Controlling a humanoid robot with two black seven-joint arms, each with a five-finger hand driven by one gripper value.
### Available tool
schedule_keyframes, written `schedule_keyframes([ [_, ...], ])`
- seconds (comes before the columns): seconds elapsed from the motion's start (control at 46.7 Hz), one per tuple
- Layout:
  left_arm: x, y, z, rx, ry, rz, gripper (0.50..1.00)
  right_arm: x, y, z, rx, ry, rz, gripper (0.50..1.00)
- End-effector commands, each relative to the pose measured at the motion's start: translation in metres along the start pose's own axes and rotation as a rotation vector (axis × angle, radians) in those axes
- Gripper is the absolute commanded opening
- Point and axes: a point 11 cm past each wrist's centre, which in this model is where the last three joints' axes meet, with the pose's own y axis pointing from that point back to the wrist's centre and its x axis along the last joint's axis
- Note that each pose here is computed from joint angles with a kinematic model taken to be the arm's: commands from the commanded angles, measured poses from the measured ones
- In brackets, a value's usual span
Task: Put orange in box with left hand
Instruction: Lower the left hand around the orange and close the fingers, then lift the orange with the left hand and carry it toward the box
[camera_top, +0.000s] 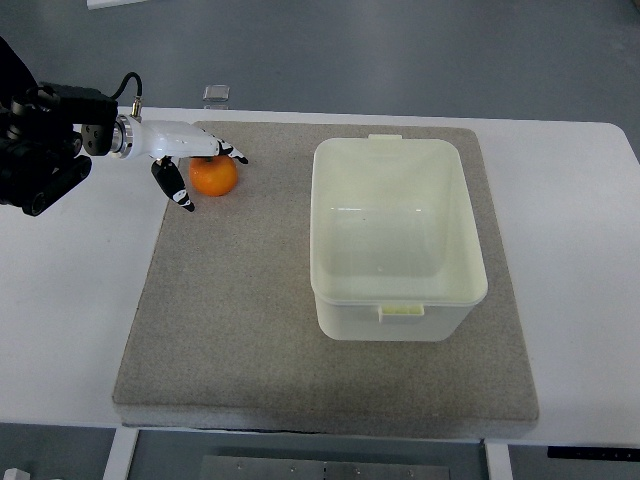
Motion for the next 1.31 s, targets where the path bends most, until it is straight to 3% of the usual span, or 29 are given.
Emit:
schedule_keyframes([
  [0.0,-0.0002,-0.0007,0.0008,-0.002,-0.002,0.000,0.891,-0.0005,0.0001,0.0005,-0.001,-0.002,-0.001,0.932],
  [0.171,0.0039,-0.0003,0.0003,0.000,-0.028,0.032,0.857,-0.0005,0.0001,0.0005,-0.001,0.000,-0.001,0.932],
  [0.557,0.0050,0.0024,-0.0048,0.016,-0.043,0.050,0.853,0.0001,-0.0001,-0.0004,0.001,0.000,0.000,0.932],
  [0.643,0.0049,0.0024,-0.0048,0.016,-0.044,0.049,0.793,0.0000,0.0001,0.0005,-0.001,0.000,0.000,0.932],
  [0.729,0.0054,0.0019,-0.0040,0.014,-0.039,0.052,0.699,0.0000,0.0001,0.0005,-0.001,0.000,0.000,0.932],
  [0.771,0.0051,0.0019,-0.0041,0.014,-0.040,0.050,0.571,0.0000,0.0001,0.0005,-0.001,0.000,0.000,0.932],
  [0.793,0.0050,0.0019,-0.0041,0.014,-0.041,0.049,0.534,0.0000,0.0001,0.0005,-0.001,0.000,0.000,0.932],
  [0.964,0.0048,0.0012,-0.0034,0.012,-0.040,0.052,0.500,0.0000,0.0001,0.0005,-0.001,0.000,0.000,0.932],
  [1.286,0.0053,0.0015,-0.0037,0.013,-0.026,0.045,0.500,-0.0005,0.0001,0.0005,-0.001,-0.002,-0.001,0.932],
])
